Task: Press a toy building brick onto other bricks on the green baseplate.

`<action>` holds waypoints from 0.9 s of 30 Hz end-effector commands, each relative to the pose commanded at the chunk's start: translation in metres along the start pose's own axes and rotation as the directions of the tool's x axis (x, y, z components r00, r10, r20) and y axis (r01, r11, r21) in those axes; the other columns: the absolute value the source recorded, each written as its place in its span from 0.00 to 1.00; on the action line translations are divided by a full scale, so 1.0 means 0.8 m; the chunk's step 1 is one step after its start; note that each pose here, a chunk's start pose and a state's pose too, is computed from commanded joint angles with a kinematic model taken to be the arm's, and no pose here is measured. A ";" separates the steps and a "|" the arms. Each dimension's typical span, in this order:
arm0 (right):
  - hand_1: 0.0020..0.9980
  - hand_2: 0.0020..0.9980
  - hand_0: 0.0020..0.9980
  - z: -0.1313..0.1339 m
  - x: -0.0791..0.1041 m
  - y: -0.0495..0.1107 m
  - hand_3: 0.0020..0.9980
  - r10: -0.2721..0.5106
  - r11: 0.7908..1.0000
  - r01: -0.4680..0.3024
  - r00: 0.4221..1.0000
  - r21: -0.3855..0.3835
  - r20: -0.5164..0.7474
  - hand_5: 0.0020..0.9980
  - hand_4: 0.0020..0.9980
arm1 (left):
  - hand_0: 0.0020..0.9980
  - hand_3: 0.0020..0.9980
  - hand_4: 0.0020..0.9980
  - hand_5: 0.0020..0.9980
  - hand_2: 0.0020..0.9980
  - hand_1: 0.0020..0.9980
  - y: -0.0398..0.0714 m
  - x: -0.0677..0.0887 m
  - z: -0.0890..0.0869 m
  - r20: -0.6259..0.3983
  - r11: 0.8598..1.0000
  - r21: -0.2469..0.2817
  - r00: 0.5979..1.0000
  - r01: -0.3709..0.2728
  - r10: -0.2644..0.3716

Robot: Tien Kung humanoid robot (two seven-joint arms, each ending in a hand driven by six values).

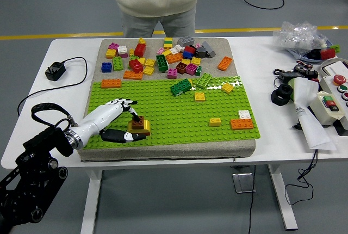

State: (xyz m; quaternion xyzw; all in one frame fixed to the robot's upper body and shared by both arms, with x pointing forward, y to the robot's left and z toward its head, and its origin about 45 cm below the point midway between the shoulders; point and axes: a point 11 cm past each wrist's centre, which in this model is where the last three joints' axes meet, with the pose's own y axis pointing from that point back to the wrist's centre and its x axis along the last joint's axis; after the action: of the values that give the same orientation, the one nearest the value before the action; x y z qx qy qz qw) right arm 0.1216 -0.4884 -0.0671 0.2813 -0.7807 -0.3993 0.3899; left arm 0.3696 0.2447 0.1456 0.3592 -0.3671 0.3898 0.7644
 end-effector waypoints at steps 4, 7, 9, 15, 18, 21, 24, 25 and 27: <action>0.73 0.75 0.80 0.001 0.001 0.000 0.74 0.001 1.000 -0.001 1.000 -0.001 -0.003 0.67 1.00 | 1.00 0.57 0.98 0.69 0.95 0.99 0.001 -0.003 -0.002 -0.002 1.000 0.004 1.000 0.005 -0.005; 0.73 0.75 0.80 0.001 0.001 0.000 0.74 0.002 1.000 -0.002 1.000 -0.001 -0.004 0.67 1.00 | 1.00 0.57 0.98 0.69 0.95 0.99 0.002 -0.002 -0.001 -0.001 1.000 0.002 1.000 0.003 -0.003; 0.73 0.75 0.80 0.001 0.001 0.000 0.74 0.002 1.000 -0.002 1.000 -0.001 -0.005 0.67 1.00 | 1.00 0.57 0.98 0.69 0.95 0.99 0.002 0.000 -0.001 -0.001 1.000 0.001 1.000 -0.001 0.001; 0.73 0.75 0.80 0.003 0.001 0.000 0.74 0.002 1.000 -0.002 1.000 -0.004 -0.007 0.67 1.00 | 1.00 0.57 0.98 0.69 0.94 0.99 0.007 0.019 0.008 0.011 0.999 -0.024 0.999 -0.042 0.043; 0.73 0.75 0.80 0.003 0.001 0.000 0.74 0.002 1.000 -0.002 1.000 -0.004 -0.008 0.67 1.00 | 1.00 0.57 0.98 0.69 0.91 0.98 0.009 0.031 0.014 0.014 0.997 -0.041 0.998 -0.068 0.068; 0.73 0.75 0.80 0.002 0.001 0.000 0.74 0.003 1.000 -0.003 1.000 -0.002 -0.009 0.67 1.00 | 1.00 0.57 0.98 0.69 0.91 0.98 0.011 0.042 0.022 0.015 0.994 -0.062 0.996 -0.091 0.092; 0.73 0.75 0.80 0.002 0.000 0.000 0.74 0.002 1.000 -0.002 1.000 -0.001 -0.012 0.67 1.00 | 1.00 0.57 0.98 0.68 0.90 0.97 0.011 0.048 0.027 0.006 0.992 -0.076 0.995 -0.104 0.104; 0.73 0.75 0.80 0.002 0.000 0.000 0.74 0.002 1.000 -0.002 1.000 -0.001 -0.013 0.67 1.00 | 1.00 0.57 0.98 0.68 0.90 0.97 0.011 0.049 0.028 0.000 0.991 -0.079 0.994 -0.108 0.108; 0.73 0.75 0.80 0.003 0.000 0.000 0.74 0.001 1.000 -0.001 1.000 -0.002 -0.015 0.67 1.00 | 1.00 0.57 0.98 0.68 0.90 0.97 0.012 0.051 0.029 -0.012 0.990 -0.083 0.993 -0.115 0.115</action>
State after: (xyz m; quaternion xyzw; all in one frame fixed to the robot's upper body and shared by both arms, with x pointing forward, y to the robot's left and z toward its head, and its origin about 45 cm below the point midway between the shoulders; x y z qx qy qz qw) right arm 0.1201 -0.4874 -0.0680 0.2837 -0.7774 -0.3978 0.3962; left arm 0.3725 0.2431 0.1935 0.3036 -0.4004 0.4188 0.7564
